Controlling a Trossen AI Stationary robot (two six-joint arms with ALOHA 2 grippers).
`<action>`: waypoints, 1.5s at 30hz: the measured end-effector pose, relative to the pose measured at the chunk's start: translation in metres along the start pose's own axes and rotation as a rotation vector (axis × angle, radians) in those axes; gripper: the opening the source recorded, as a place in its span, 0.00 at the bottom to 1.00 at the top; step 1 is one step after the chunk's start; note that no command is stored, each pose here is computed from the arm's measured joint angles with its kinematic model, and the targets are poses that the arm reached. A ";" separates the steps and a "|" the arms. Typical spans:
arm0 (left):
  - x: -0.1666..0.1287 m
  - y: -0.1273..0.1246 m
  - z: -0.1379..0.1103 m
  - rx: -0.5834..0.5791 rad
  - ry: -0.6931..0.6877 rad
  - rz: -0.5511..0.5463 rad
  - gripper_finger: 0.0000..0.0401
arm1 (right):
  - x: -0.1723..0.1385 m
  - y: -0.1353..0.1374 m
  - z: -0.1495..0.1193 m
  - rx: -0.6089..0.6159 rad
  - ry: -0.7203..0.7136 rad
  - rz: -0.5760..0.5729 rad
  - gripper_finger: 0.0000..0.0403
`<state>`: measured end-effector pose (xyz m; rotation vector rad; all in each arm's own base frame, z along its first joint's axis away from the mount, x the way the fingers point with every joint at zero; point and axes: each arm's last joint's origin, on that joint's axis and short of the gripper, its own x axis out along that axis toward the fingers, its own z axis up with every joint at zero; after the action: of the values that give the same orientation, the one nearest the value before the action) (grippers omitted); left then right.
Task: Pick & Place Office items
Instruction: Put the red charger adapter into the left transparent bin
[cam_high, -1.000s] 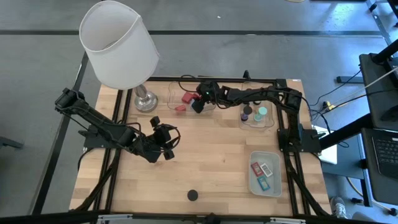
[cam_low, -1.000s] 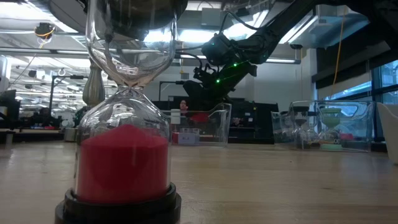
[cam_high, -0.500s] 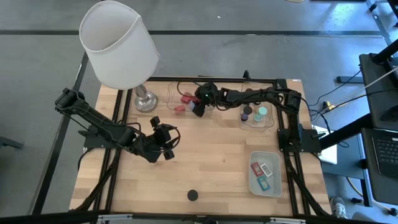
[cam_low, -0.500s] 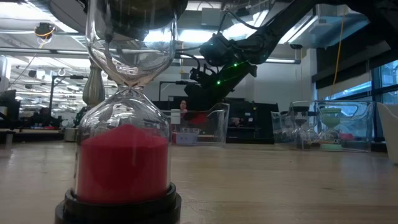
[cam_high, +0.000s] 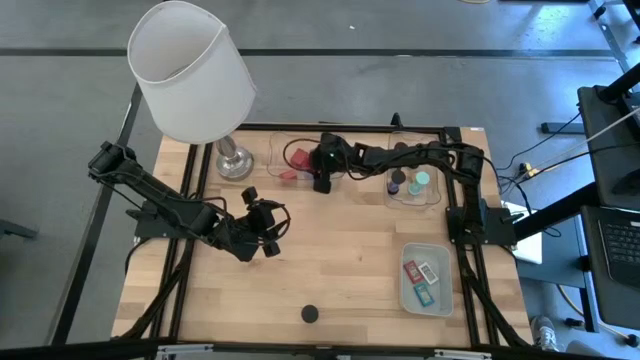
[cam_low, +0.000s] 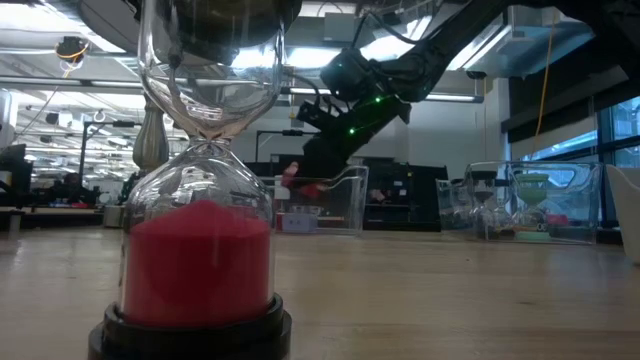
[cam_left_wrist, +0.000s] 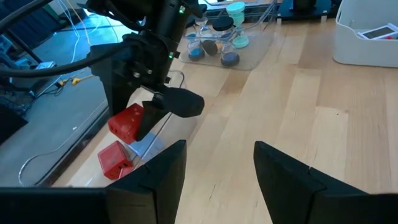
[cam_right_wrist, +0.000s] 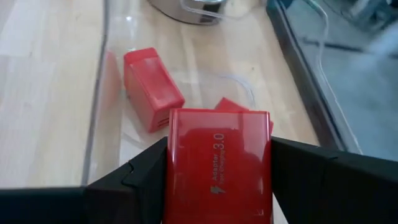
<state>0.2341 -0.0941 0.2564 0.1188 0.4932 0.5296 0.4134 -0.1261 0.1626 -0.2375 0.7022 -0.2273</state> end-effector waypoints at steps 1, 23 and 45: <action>0.000 0.000 0.000 0.000 0.000 0.000 0.46 | 0.000 0.000 0.000 -0.025 -0.002 0.002 0.55; 0.000 0.000 0.000 -0.001 -0.001 0.002 0.46 | 0.000 -0.012 -0.001 0.177 -0.019 -0.018 0.55; 0.000 0.000 0.000 0.000 -0.001 0.002 0.46 | 0.000 -0.011 -0.006 0.173 0.035 -0.018 0.56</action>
<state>0.2341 -0.0941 0.2564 0.1193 0.4922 0.5313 0.4081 -0.1369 0.1609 -0.0751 0.7108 -0.3081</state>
